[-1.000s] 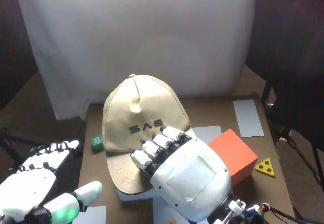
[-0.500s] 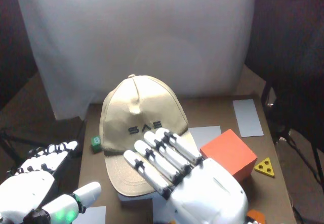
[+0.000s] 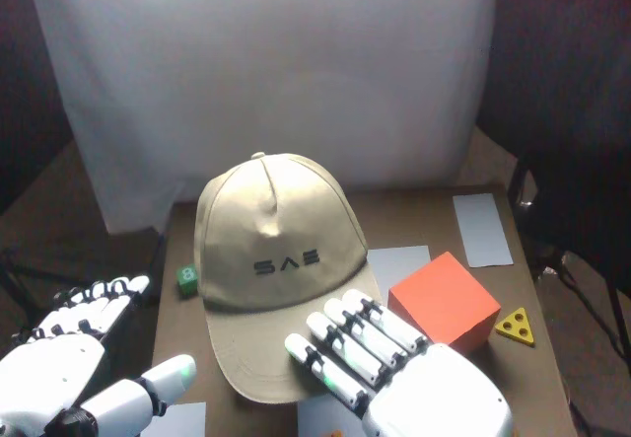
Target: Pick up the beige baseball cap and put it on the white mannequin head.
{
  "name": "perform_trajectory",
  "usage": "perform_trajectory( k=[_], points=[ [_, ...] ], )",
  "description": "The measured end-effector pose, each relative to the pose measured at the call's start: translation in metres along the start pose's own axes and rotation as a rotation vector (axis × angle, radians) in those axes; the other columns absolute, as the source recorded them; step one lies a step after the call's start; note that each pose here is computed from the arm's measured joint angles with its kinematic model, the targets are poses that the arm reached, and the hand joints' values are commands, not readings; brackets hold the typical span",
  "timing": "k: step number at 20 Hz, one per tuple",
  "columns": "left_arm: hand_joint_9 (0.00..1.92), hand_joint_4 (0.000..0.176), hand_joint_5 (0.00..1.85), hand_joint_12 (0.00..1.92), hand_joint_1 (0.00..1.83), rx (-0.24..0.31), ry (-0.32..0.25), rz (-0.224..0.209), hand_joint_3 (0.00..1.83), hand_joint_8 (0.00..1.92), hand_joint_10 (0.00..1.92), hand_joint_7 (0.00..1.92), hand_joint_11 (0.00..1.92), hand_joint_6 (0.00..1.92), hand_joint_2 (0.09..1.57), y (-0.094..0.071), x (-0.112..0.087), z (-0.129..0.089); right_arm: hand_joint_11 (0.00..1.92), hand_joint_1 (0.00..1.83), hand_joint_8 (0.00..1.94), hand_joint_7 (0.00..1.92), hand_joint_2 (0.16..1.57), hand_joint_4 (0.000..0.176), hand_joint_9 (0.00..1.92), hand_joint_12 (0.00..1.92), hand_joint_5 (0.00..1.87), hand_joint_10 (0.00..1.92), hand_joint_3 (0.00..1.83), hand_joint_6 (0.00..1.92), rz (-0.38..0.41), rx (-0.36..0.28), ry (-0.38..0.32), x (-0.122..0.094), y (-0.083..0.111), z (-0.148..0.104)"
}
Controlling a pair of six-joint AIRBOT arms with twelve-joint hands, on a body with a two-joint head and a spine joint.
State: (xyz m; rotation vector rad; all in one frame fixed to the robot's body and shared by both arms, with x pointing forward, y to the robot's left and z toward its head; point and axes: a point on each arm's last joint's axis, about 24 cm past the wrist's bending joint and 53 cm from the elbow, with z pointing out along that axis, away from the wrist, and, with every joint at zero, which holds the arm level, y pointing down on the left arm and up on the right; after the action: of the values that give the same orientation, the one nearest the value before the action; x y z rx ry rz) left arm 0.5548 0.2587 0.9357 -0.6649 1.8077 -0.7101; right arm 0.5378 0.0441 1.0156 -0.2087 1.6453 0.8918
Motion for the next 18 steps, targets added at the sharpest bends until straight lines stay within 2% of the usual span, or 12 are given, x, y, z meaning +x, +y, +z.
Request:
perform_trajectory(
  k=[3, 5, 7, 9, 13, 16, 17, 18],
  points=[
    [0.0, 0.0, 0.0, 0.19, 0.0, -0.003, 0.004, -0.004, 0.0, 0.0, 0.0, 0.0, 0.0, 0.0, 1.18, 0.0, 0.002, -0.001, 0.0, 0.42, 0.0, 0.0, 0.92, 0.041, 0.0, 0.18, 0.03, 0.0, 0.0, 0.0, 0.0, 0.003, 0.033, 0.003, -0.003, -0.006],
    [0.0, 0.0, 0.0, 0.2, 0.0, -0.002, 0.004, -0.004, 0.0, 0.0, 0.0, 0.0, 0.0, 0.0, 1.18, 0.0, 0.002, -0.001, 0.0, 0.42, 0.0, 0.0, 0.92, 0.041, 0.0, 0.19, 0.03, 0.0, 0.0, 0.0, 0.024, 0.02, 0.042, -0.009, -0.007, -0.009],
    [0.0, 0.0, 0.0, 0.2, 0.0, 0.0, 0.003, -0.002, 0.0, 0.0, 0.0, 0.0, 0.0, 0.0, 1.18, 0.0, 0.002, -0.001, 0.0, 0.42, 0.0, 0.0, 0.92, 0.041, 0.0, 0.19, 0.03, 0.0, 0.0, 0.0, 0.025, 0.043, 0.03, -0.031, -0.016, -0.008],
    [0.0, 0.0, 0.0, 0.22, 0.0, -0.002, 0.002, -0.004, 0.0, 0.0, 0.0, 0.0, 0.0, 0.0, 1.18, 0.002, 0.001, -0.002, 0.0, 0.42, 0.0, 0.0, 0.93, 0.041, 0.01, 0.34, 0.04, 0.0, 0.0, 0.0, 0.033, 0.076, 0.03, -0.051, -0.027, -0.008],
    [0.0, 0.0, 0.0, 0.23, 0.0, -0.006, -0.032, -0.031, 0.0, 0.0, 0.0, 0.0, 0.0, 0.0, 1.18, -0.009, -0.006, -0.005, 0.0, 0.43, 0.01, 0.02, 0.93, 0.041, 0.02, 0.36, 0.07, 0.0, 0.0, 0.01, 0.116, 0.179, 0.093, -0.081, -0.053, 0.002],
    [0.0, 0.0, 0.0, 0.24, 0.0, -0.049, -0.09, 0.03, 0.0, 0.0, 0.0, 0.01, 0.0, 0.0, 1.18, -0.029, -0.037, -0.005, 0.0, 0.45, 0.01, 0.04, 0.91, 0.041, 0.02, 0.38, 0.08, 0.0, 0.0, 0.01, 0.144, 0.201, 0.159, -0.103, -0.058, 0.014],
    [0.0, 0.0, 0.0, 0.24, 0.0, -0.073, -0.106, 0.036, 0.0, 0.0, 0.0, 0.01, 0.0, 0.0, 1.18, -0.034, -0.047, -0.006, 0.0, 0.45, 0.01, 0.04, 0.91, 0.041, 0.02, 0.38, 0.08, 0.0, 0.0, 0.01, 0.152, 0.212, 0.177, -0.106, -0.059, 0.015],
    [0.01, 0.0, 0.01, 0.27, 0.0, -0.121, -0.123, 0.071, 0.0, 0.0, 0.0, 0.01, 0.0, 0.0, 1.18, -0.04, -0.061, -0.009, 0.0, 0.46, 0.0, 0.04, 0.91, 0.04, 0.03, 0.4, 0.09, 0.0, 0.0, 0.01, 0.15, 0.223, 0.204, -0.106, -0.061, 0.016]
  ],
)
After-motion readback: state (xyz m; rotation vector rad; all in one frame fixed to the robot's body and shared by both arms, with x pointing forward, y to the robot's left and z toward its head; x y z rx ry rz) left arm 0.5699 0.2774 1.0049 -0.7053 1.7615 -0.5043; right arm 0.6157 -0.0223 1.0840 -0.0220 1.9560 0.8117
